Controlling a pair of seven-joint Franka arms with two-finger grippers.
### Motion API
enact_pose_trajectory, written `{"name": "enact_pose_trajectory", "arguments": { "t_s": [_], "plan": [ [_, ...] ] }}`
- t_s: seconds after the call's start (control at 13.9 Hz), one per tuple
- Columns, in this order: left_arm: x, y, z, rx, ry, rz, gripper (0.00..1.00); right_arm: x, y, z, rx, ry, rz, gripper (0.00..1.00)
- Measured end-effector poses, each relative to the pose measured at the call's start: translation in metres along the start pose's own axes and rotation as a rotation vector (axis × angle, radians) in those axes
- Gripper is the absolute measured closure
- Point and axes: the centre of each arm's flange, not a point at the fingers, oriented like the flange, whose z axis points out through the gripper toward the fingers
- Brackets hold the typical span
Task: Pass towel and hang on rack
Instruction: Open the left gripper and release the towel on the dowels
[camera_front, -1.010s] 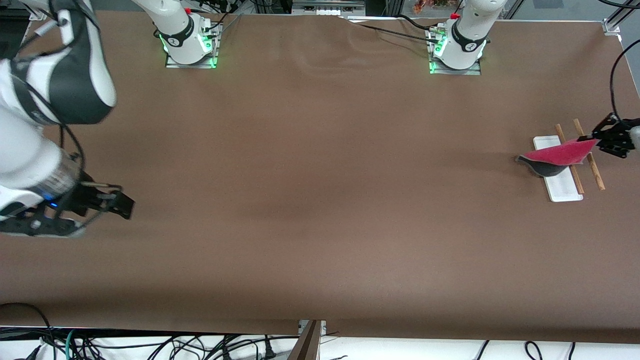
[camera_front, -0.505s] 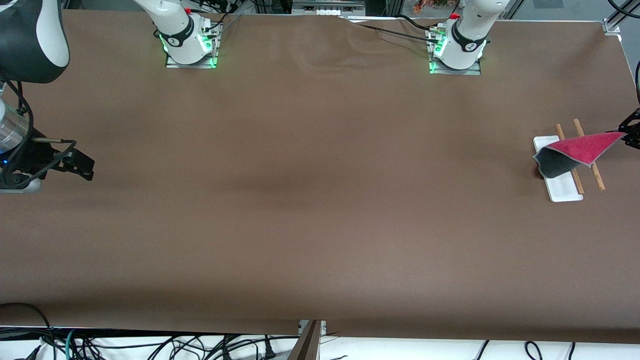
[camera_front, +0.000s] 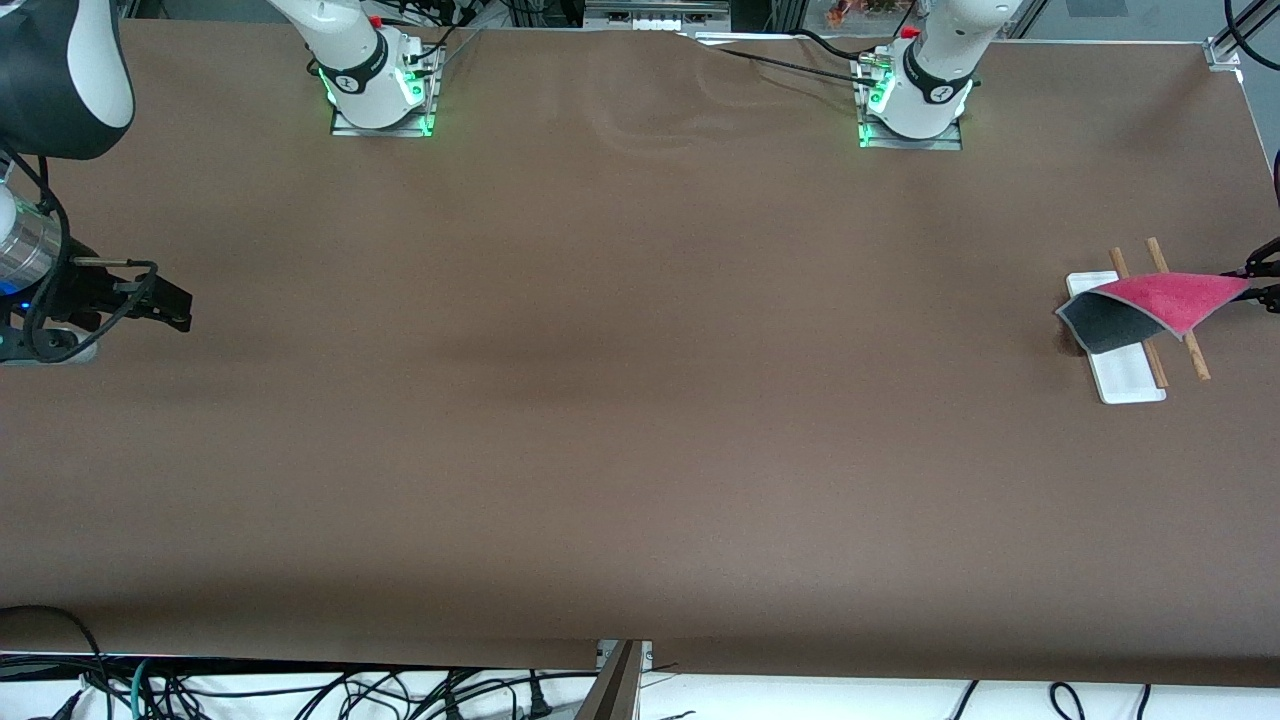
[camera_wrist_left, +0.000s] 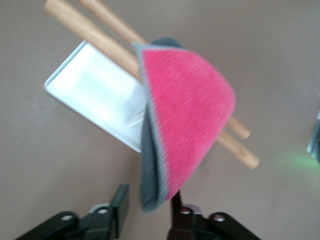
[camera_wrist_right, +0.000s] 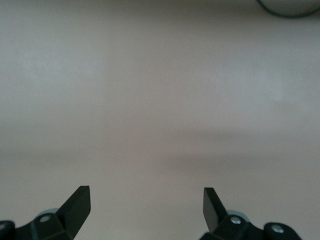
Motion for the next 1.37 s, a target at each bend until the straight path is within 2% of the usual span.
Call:
{"name": "enact_pose_trajectory", "arguments": {
  "t_s": [0.22,0.36,0.43,0.72,0.94,1.37],
  "plan": [
    [0.002,-0.020,-0.013,0.098,0.019,0.008,0.23,0.003,0.003,-0.017,0.031,0.083,0.017,0.00],
    [0.022,-0.026,-0.045,0.167,0.011,0.034,0.03,-0.005,0.021,-0.031,0.038,0.093,0.054,0.00],
    [0.036,-0.027,-0.063,0.199,0.004,0.047,0.00,-0.010,0.031,-0.033,0.037,0.080,0.070,0.00],
    [0.089,-0.014,-0.104,0.223,-0.014,0.018,0.00,-0.018,0.048,-0.033,0.036,0.051,0.081,0.00],
    [0.137,0.005,-0.126,0.224,-0.063,-0.003,0.00,-0.019,0.043,-0.029,0.049,0.035,0.045,0.00],
    [0.267,0.078,-0.156,0.257,-0.164,-0.328,0.00,-0.014,0.039,-0.033,0.065,0.047,0.018,0.00]
  ]
}}
